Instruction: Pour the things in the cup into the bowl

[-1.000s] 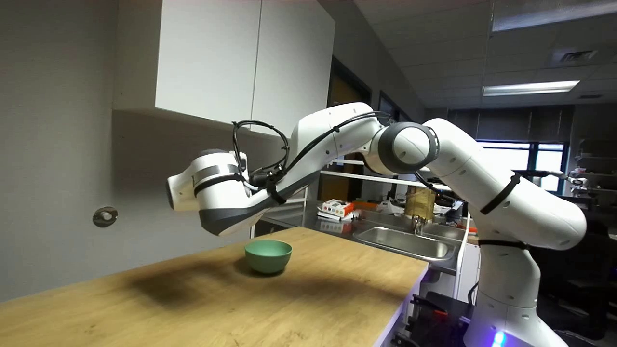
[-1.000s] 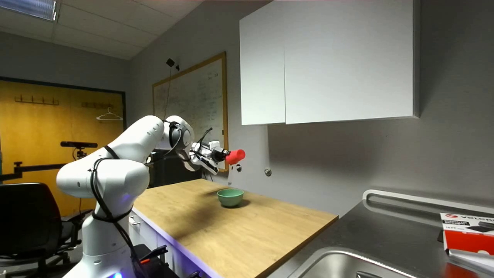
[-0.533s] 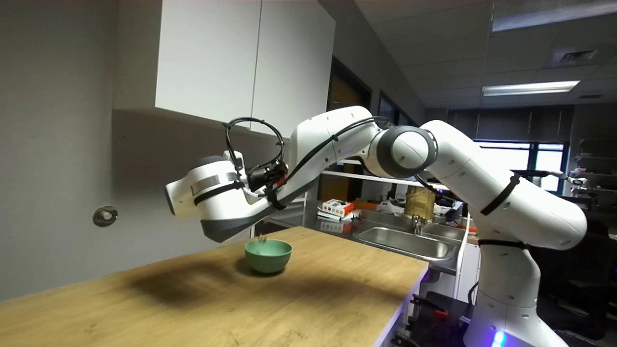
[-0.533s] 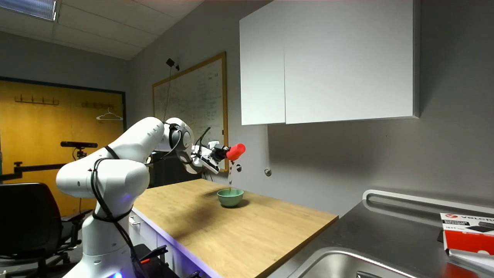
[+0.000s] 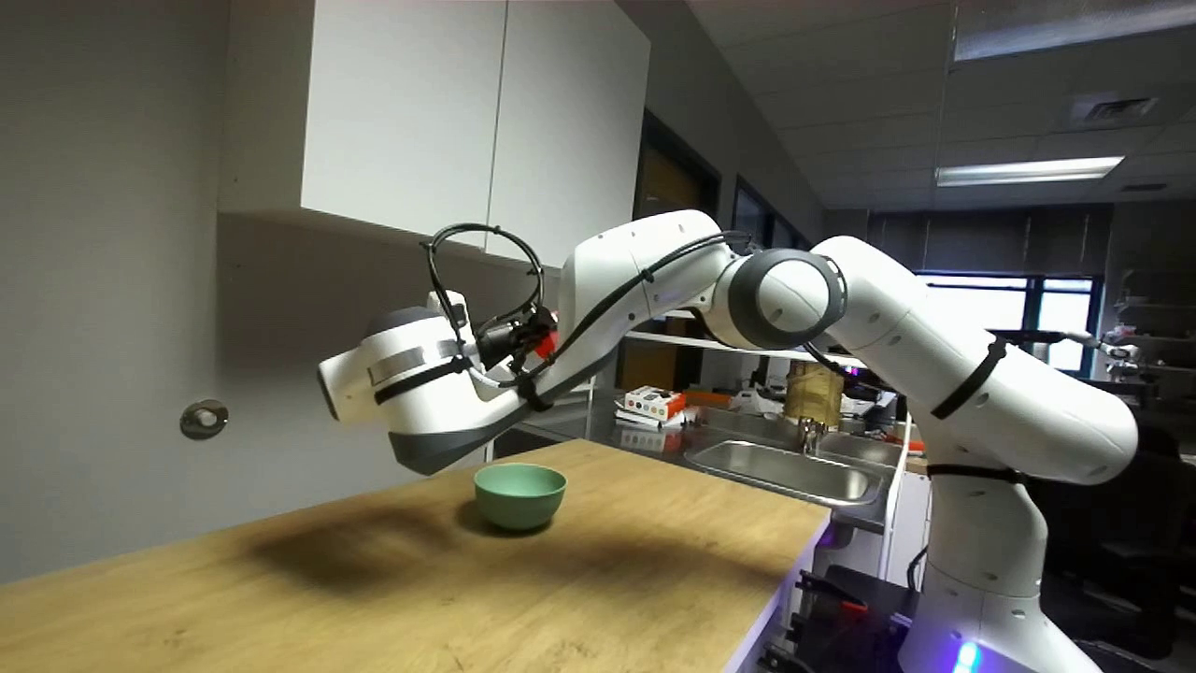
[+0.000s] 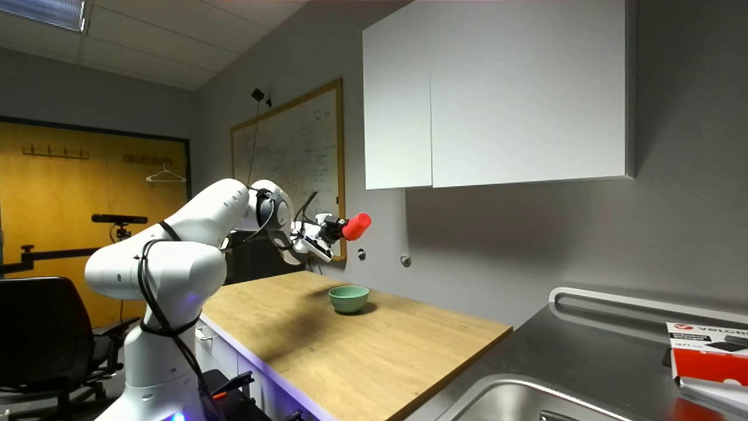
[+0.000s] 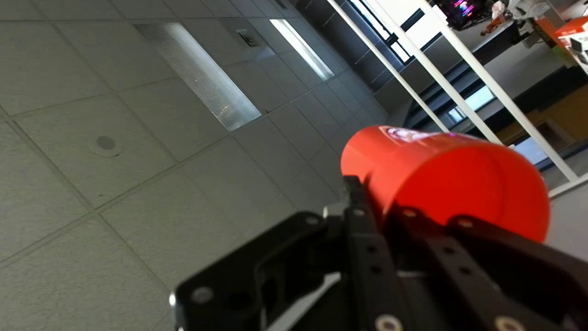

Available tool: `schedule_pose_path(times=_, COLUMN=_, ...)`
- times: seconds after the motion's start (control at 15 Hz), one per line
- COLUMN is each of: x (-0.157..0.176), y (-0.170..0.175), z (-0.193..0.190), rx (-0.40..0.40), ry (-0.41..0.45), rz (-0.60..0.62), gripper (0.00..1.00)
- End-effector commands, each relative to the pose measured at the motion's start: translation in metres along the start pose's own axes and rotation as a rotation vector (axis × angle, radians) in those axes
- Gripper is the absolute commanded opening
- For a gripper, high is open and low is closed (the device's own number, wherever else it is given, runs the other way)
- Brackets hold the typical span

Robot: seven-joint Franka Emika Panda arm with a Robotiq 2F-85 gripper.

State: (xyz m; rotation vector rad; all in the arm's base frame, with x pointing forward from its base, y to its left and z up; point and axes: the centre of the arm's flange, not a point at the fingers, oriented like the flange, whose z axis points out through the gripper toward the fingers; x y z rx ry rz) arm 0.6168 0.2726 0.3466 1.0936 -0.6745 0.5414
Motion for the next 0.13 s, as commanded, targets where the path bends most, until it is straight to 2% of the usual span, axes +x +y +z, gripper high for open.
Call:
schedule_pose_path(times=0.0, x=0.0131, y=-0.0005, z=-0.0086, rx=-0.015, ry=-0.015, rz=-0.022, gripper=0.02)
schedule_pose_path(times=0.07, x=0.0129, y=-0.0001, z=-0.0088, rx=-0.015, ry=-0.02, rz=-0.027, gripper=0.02)
